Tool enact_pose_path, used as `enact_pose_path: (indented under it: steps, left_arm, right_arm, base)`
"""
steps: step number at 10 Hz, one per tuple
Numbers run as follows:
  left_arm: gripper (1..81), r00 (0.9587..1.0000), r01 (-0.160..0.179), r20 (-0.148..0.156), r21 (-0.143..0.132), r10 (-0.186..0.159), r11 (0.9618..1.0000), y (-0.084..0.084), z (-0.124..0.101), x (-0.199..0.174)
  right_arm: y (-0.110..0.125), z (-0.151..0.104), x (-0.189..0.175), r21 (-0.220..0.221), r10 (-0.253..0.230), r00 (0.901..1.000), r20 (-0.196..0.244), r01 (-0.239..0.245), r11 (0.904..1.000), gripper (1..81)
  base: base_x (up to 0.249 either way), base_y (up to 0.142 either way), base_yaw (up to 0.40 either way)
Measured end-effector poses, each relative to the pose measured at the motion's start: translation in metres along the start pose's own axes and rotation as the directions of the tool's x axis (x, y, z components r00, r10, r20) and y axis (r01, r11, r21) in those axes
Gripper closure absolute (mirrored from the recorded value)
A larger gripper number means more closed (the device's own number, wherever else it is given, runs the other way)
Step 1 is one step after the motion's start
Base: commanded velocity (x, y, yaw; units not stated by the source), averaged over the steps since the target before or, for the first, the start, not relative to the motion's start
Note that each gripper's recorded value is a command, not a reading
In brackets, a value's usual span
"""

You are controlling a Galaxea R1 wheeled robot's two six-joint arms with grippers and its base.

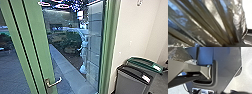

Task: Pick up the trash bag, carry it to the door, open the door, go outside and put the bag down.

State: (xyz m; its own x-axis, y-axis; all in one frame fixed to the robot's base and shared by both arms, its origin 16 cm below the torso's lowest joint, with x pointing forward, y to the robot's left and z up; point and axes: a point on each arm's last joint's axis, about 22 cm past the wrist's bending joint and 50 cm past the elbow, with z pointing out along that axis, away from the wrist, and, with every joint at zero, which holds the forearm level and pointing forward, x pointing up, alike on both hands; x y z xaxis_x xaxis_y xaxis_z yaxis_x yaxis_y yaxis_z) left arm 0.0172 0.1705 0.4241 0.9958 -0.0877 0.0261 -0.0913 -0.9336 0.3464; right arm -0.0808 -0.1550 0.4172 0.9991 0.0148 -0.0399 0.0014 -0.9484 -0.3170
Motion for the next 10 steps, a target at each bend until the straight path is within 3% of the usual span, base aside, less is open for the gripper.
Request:
enact_pose_path:
  steps: [10]
  left_arm:
    - [81.1, 1.0, -0.002, 0.001, 0.0, 0.002, 1.0, 0.0, 0.0, -0.0007]
  right_arm:
    - [0.0, 0.0, 0.0, 0.0, 0.001, 1.0, 0.0, -0.001, 1.0, 1.0]
  base:
    - [0.0, 0.0, 0.0]
